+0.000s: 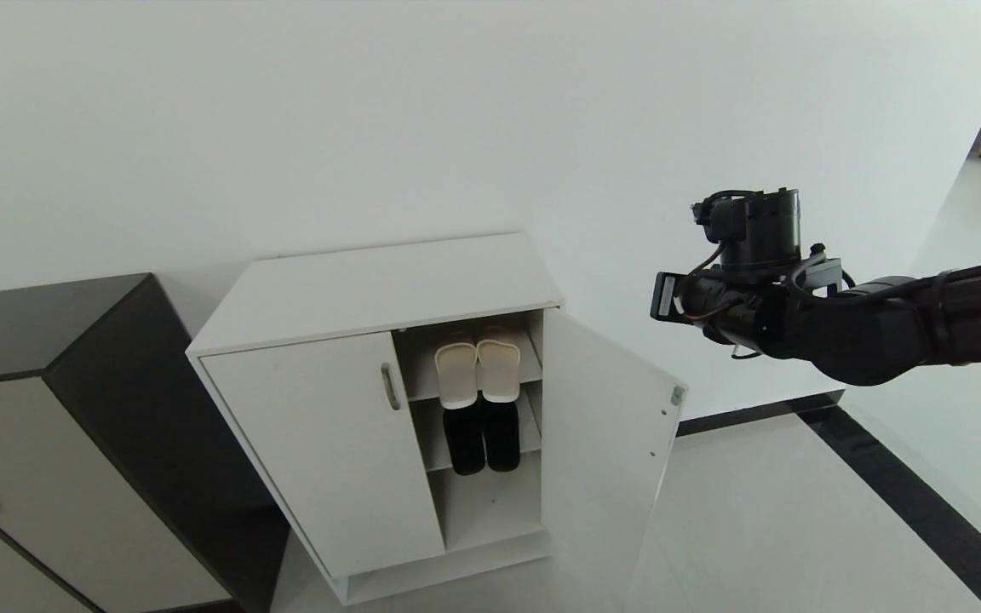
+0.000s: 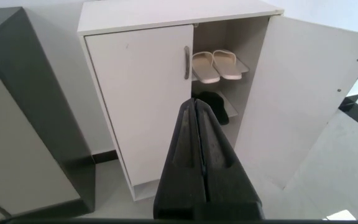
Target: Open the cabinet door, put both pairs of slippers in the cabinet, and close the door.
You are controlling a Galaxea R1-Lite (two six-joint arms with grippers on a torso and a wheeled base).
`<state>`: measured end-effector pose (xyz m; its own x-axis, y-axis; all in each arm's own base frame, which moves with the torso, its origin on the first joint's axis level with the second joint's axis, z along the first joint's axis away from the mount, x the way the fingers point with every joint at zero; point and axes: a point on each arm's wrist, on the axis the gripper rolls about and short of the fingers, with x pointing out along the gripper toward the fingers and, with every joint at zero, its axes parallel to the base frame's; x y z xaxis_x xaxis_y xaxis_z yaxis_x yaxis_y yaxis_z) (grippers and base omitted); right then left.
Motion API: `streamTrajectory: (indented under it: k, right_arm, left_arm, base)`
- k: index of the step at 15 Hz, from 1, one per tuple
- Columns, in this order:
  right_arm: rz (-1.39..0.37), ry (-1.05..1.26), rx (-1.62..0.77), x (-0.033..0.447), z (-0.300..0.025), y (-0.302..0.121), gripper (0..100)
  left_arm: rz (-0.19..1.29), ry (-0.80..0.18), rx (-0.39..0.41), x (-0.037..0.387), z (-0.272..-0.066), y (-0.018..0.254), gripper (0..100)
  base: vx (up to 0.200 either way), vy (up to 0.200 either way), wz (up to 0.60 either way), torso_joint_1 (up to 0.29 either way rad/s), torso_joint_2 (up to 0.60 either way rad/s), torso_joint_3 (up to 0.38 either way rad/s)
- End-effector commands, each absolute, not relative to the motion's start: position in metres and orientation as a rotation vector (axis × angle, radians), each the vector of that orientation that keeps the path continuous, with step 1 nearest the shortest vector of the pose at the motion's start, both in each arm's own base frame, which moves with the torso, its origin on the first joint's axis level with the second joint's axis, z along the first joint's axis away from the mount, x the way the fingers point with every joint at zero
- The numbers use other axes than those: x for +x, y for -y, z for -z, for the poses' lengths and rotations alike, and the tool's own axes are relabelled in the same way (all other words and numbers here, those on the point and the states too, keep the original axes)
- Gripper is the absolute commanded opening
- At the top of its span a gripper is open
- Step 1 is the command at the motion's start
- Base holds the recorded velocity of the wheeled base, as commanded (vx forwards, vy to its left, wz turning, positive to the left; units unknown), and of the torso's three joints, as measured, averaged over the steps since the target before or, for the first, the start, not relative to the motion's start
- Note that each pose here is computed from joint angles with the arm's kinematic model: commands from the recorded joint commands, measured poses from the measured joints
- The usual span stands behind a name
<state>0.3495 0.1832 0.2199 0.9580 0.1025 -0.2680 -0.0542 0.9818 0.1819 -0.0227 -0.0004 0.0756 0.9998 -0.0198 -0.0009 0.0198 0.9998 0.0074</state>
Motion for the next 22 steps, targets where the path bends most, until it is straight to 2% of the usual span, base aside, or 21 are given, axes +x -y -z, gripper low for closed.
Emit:
streamTrajectory:
  k: [1, 7, 11, 14, 22]
  right_arm:
    - [-0.067, -0.287, 0.172, 0.358, -0.213, -0.183, 0]
    - [0.023, -0.288, 0.178, 0.414, -0.172, -0.168, 0]
    - [0.042, -0.328, 0.161, 0.429, -0.146, -0.168, 0]
    - [0.044, -0.356, 0.145, 0.433, -0.131, -0.171, 0]
    - [0.007, -0.400, 0.120, 0.421, -0.118, -0.190, 0]
  left_arm:
    - [0.020, 0.000, 0.008, -0.023, -0.076, 0.000, 0]
    - [0.020, 0.000, 0.008, -0.023, -0.076, 0.000, 0]
    - [0.020, 0.000, 0.008, -0.023, -0.076, 0.000, 0]
    - [0.020, 0.000, 0.006, -0.023, -0.076, 0.000, 0]
    - [0.020, 0.000, 0.006, -0.023, -0.076, 0.000, 0]
  base:
    - [-0.200, 0.000, 0.00, -0.002, 0.01, 0.002]
    - [0.000, 0.000, 0.00, 0.000, 0.00, 0.000]
    - [0.000, 0.000, 0.00, 0.000, 0.00, 0.000]
    - [0.000, 0.000, 0.00, 0.000, 0.00, 0.000]
    - [0.000, 0.000, 0.00, 0.000, 0.00, 0.000]
